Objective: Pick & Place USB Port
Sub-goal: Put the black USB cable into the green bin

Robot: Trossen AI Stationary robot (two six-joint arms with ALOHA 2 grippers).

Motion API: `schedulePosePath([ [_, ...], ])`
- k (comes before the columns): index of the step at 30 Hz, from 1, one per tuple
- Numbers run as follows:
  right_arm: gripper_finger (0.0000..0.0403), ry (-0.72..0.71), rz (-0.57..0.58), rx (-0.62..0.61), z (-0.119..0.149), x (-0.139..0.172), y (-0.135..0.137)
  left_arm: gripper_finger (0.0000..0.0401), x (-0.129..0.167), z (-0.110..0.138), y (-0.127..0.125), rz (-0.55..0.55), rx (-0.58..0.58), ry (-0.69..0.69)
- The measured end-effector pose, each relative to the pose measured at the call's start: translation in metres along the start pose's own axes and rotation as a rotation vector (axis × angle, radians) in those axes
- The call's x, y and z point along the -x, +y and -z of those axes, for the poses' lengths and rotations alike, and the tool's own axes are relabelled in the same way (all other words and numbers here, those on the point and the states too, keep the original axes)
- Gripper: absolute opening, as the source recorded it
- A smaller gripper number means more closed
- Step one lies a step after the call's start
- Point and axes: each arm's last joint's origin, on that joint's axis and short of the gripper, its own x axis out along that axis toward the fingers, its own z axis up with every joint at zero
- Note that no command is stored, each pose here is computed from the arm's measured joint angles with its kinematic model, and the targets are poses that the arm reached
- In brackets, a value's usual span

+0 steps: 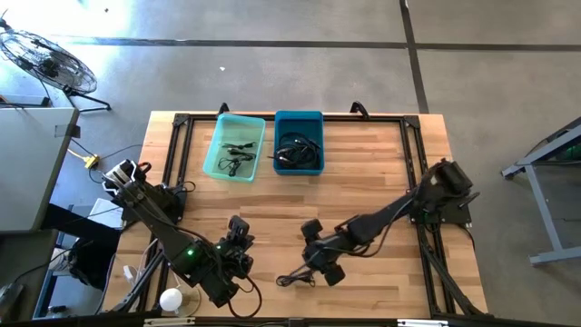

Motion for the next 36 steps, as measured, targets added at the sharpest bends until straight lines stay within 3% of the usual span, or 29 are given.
schedulePosePath([
  [6,0.0211,0.014,-0.102,-0.051,-0.017,-0.01,0.003,0.0078,0.0,0.0,0.0,-0.019,-0.016,-0.002],
  [20,0.0211,0.212,-0.189,-0.063,-0.046,-0.043,0.012,0.0078,0.0,0.0,0.0,-0.009,-0.028,0.0],
  [36,0.0197,0.22,-0.451,-0.108,-0.032,-0.083,-0.009,0.0078,0.0,0.0,0.0,-0.01,-0.026,-0.001],
])
